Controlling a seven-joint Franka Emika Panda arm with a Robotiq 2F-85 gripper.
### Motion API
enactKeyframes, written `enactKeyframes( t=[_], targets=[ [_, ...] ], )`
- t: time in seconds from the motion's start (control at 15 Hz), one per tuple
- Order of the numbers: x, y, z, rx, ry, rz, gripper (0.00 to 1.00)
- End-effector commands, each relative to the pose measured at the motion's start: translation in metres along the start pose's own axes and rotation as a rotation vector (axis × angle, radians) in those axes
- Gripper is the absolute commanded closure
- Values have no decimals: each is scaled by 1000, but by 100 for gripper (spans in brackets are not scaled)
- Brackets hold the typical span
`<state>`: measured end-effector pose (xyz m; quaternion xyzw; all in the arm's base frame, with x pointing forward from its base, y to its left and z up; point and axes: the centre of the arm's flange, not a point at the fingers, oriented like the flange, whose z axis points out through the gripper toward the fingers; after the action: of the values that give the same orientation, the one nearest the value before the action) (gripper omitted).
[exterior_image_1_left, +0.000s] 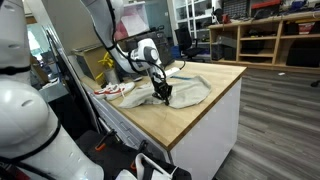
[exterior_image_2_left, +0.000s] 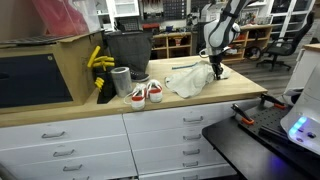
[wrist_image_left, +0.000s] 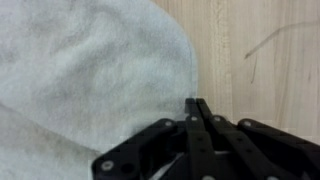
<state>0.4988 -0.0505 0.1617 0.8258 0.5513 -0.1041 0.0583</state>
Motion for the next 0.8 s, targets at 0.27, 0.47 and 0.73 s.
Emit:
enactKeyframes(
  t=[0.27, 0.47, 0.73],
  targets=[
    [-5, -15, -3, -20, 17, -54, 100],
    [-16, -16, -2, 30, -22, -198, 100],
    [-36, -13, -2, 89, -104, -388, 100]
  ],
)
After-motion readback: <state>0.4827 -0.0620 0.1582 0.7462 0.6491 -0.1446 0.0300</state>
